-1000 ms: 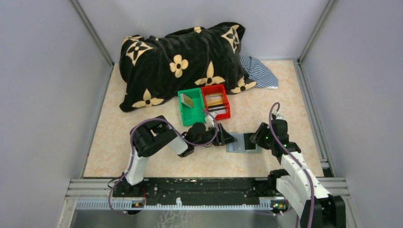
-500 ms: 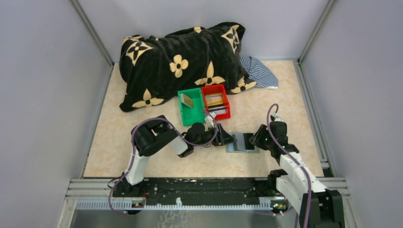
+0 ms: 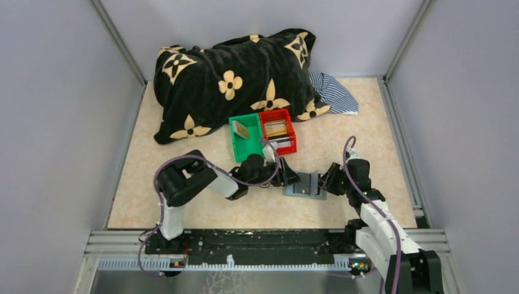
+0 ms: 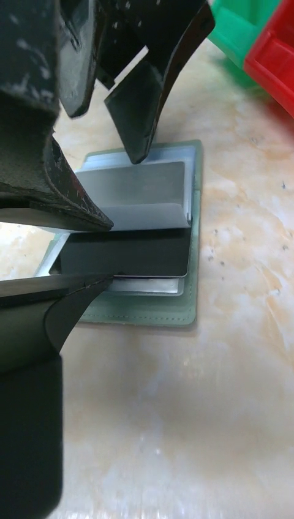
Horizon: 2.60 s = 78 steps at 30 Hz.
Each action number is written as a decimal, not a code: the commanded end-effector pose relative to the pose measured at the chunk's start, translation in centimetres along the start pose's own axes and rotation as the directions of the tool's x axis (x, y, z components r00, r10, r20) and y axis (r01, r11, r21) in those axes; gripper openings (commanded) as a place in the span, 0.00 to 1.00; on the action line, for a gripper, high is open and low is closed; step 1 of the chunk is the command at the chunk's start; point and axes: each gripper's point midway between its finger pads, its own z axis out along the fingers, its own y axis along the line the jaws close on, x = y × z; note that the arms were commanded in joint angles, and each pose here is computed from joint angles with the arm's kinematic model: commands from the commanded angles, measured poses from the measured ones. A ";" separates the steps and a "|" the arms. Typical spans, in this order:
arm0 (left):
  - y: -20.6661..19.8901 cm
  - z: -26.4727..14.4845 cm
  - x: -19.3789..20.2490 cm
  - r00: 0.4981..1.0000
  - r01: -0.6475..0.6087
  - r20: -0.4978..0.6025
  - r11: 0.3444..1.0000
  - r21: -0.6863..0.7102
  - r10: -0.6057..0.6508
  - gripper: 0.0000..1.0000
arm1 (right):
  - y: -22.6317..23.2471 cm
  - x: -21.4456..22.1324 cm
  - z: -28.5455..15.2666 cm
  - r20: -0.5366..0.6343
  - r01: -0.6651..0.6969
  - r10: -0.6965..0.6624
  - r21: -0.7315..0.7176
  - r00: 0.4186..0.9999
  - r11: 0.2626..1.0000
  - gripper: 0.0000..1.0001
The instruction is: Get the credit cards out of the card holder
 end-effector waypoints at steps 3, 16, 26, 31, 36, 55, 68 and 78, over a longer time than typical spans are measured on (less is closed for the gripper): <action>-5.1 -1.4 -4.2 0.977 -0.205 0.052 0.978 -0.025 0.206 0.66 | 2.8 0.4 -0.8 -0.018 0.034 -0.036 -0.126 0.999 0.992 0.32; -13.3 1.3 -4.9 0.950 -0.312 0.019 0.942 0.120 0.312 0.67 | 3.7 1.1 -0.6 -0.022 0.050 -0.055 -0.180 0.998 0.982 0.32; -12.9 2.4 -3.0 0.946 -0.319 -0.019 0.941 0.108 0.323 0.67 | 5.5 0.3 -0.1 -0.019 0.081 -0.087 -0.224 0.996 0.971 0.32; -13.5 1.8 -3.8 0.940 -0.341 0.005 0.935 0.096 0.342 0.67 | 6.6 0.2 0.4 -0.026 0.095 -0.104 -0.246 0.994 0.965 0.32; -12.9 1.8 -3.7 0.941 -0.339 0.001 0.938 0.077 0.340 0.67 | 6.8 1.1 1.4 -0.052 0.097 -0.113 -0.252 0.992 0.963 0.32; 0.4 2.6 1.9 0.993 -0.048 -0.113 0.992 -0.119 0.034 0.66 | 5.8 1.1 0.6 -0.035 0.087 -0.096 -0.189 0.995 0.978 0.32; 2.1 1.6 2.1 0.995 -0.009 -0.099 0.988 -0.154 -0.006 0.66 | 4.6 -1.4 -1.5 0.032 0.167 -0.165 -0.051 0.986 0.985 0.37; 3.5 -0.5 2.2 0.997 0.014 -0.070 0.982 -0.186 -0.028 0.66 | 3.4 -1.4 -0.8 0.021 0.136 -0.136 0.017 0.990 0.991 0.47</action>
